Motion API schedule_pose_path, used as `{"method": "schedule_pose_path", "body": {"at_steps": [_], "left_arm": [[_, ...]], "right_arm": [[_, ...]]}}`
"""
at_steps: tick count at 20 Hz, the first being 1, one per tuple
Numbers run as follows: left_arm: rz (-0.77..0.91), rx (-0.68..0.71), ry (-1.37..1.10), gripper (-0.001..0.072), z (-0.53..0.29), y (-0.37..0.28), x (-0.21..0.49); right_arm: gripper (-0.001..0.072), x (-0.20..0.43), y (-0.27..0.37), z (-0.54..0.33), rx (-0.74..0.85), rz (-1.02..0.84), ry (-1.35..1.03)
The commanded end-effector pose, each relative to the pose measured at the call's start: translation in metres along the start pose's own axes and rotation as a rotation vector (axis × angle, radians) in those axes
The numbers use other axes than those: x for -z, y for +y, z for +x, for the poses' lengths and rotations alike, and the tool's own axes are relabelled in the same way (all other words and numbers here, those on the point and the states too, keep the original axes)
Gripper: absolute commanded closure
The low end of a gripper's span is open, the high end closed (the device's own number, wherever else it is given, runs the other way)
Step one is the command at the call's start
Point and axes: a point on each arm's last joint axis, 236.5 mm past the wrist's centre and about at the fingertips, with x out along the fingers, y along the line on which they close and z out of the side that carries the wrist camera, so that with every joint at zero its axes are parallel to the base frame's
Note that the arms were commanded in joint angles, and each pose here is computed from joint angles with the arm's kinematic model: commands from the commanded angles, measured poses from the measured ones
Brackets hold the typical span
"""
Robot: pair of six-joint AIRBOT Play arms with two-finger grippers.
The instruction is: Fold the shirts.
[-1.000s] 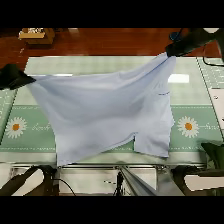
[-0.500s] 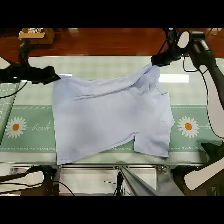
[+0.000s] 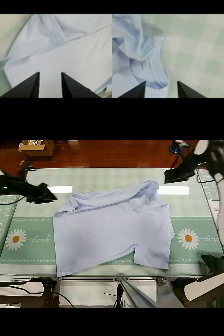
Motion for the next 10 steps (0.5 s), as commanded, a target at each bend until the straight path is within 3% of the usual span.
{"method": "schedule_pose_path", "body": {"at_steps": [1,4,6,10], "left_arm": [[-0.135,-0.066,0.095,0.0364,-0.072,0.026,0.058],[-0.241,-0.051,0.077,0.0353,-0.078,0.03,0.112],[-0.293,-0.023,0.163,0.0144,-0.052,0.03,0.156],[-0.421,0.028,0.381,0.0126,0.004,0.033,0.235]], "right_arm": [[0.0236,0.024,-0.052,-0.06,0.046,0.118,-0.013],[0.0236,0.048,-0.076,-0.081,-0.084,0.271,-0.016],[0.0235,0.062,-0.083,-0.079,-0.186,0.357,-0.005],[0.0235,0.084,-0.099,-0.059,-0.25,0.46,0.003]]}}
